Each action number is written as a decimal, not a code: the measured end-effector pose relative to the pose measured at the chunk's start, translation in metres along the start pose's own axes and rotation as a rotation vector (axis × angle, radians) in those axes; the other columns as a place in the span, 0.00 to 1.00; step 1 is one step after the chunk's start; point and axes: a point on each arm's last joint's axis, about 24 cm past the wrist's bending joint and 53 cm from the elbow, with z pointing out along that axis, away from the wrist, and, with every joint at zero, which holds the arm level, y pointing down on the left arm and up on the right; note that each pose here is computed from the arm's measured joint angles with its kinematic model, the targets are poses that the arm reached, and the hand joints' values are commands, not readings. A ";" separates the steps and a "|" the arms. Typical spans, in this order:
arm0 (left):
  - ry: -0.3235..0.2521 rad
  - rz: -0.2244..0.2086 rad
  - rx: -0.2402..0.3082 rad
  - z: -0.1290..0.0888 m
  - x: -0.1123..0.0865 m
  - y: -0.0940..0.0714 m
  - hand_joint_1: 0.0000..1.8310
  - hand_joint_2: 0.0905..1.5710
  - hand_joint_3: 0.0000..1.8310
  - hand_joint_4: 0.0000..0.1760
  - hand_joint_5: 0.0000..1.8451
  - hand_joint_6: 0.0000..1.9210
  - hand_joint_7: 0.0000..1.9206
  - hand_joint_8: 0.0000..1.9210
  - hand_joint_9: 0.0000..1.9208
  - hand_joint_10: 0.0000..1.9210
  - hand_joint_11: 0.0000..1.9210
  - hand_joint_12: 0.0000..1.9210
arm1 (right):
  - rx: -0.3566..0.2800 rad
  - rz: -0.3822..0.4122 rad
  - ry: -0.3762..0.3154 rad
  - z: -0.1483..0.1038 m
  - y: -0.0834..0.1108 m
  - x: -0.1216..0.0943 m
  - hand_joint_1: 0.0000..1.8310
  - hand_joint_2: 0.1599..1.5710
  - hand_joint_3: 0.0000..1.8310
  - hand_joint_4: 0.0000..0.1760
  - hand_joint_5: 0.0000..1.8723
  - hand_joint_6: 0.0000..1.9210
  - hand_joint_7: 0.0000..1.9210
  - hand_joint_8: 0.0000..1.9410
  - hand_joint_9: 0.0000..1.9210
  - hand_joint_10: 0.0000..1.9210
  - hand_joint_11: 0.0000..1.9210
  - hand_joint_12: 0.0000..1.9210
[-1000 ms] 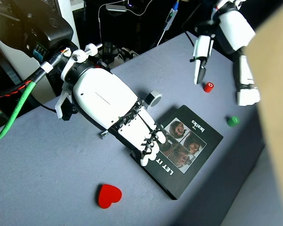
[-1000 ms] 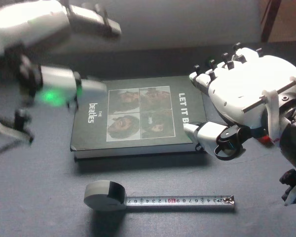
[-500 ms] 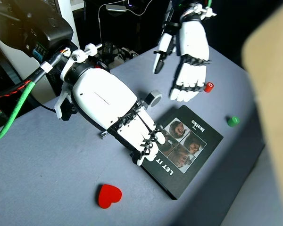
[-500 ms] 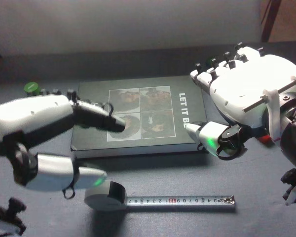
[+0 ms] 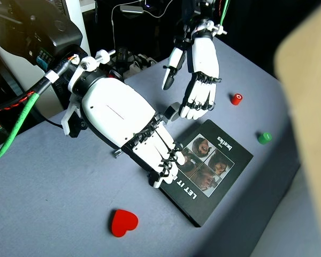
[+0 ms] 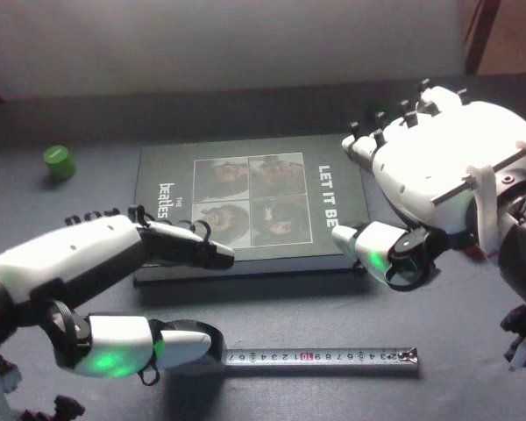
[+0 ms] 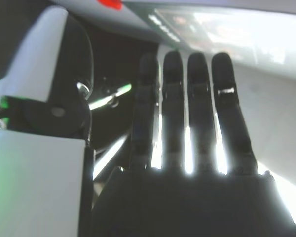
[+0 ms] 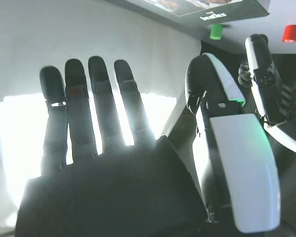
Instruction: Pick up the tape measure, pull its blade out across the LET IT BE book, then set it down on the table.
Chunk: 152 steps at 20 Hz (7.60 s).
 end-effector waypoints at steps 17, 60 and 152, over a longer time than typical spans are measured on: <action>-0.033 -0.056 -0.012 0.006 0.008 0.049 0.52 0.65 0.00 0.00 0.32 0.00 0.29 0.00 0.26 0.00 0.13 0.36 | -0.060 0.082 0.047 -0.013 0.011 0.009 0.09 0.79 0.00 0.06 0.14 0.00 0.18 0.00 0.17 0.00 0.00 0.50; -0.090 0.000 0.048 0.005 -0.048 -0.003 0.76 0.66 0.00 0.00 0.51 0.42 0.58 0.37 0.55 0.57 0.56 0.46 | -0.078 0.067 -0.021 -0.004 0.034 -0.025 0.39 0.69 0.00 0.00 0.18 0.00 0.23 0.00 0.21 0.00 0.00 0.54; -0.033 0.000 0.246 0.034 -0.141 -0.042 0.76 0.64 0.00 0.00 0.57 0.33 0.62 0.33 0.57 0.52 0.59 0.41 | -0.009 0.175 0.136 0.067 0.052 -0.012 0.53 0.73 0.00 0.00 0.37 0.00 0.41 0.01 0.37 0.02 0.13 0.57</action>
